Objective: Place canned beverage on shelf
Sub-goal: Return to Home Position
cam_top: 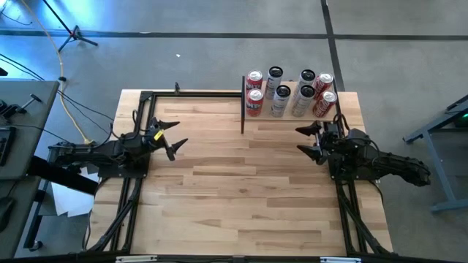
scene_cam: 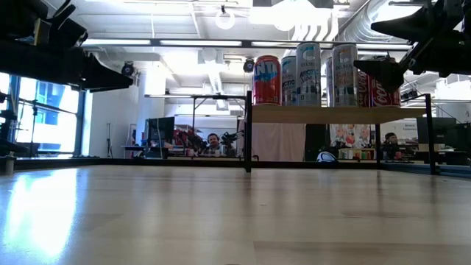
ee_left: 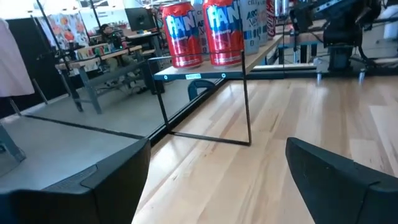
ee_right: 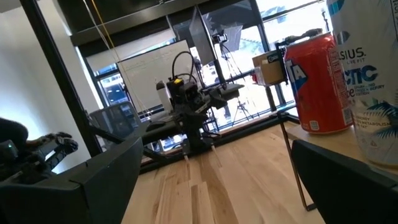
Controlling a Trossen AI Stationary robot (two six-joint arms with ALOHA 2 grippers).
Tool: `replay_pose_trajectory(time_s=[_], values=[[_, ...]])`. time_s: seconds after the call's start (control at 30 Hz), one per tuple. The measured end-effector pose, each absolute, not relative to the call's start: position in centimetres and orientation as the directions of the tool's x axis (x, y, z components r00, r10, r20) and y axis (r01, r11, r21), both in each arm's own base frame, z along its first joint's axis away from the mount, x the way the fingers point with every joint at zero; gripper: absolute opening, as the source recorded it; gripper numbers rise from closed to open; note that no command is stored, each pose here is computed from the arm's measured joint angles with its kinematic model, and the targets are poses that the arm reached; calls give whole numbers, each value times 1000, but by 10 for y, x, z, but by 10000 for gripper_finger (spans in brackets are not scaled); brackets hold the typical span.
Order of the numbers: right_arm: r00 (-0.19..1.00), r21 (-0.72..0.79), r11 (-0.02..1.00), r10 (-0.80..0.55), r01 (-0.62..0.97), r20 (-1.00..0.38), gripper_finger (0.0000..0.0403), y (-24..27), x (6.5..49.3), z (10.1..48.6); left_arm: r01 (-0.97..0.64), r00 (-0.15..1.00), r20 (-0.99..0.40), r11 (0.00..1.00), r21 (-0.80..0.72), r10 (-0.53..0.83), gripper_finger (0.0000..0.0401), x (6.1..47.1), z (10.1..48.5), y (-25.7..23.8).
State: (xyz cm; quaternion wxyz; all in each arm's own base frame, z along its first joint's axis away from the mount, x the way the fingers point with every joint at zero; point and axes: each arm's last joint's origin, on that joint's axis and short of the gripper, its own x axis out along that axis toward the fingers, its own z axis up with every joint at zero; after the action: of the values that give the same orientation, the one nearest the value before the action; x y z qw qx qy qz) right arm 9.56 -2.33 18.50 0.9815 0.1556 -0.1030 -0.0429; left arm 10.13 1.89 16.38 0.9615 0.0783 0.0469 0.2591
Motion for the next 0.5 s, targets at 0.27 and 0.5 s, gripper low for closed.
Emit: replay_pose_trajectory(time_s=[0.27, 0.5], values=[[979, 319, 946, -117, 59, 165, 399, -23, 96, 183, -491, 861, -50, 852, 184, 507, 351, 101, 164, 19], [980, 320, 946, -117, 60, 163, 399, -23, 96, 182, -491, 861, -51, 852, 184, 507, 351, 101, 164, 19]])
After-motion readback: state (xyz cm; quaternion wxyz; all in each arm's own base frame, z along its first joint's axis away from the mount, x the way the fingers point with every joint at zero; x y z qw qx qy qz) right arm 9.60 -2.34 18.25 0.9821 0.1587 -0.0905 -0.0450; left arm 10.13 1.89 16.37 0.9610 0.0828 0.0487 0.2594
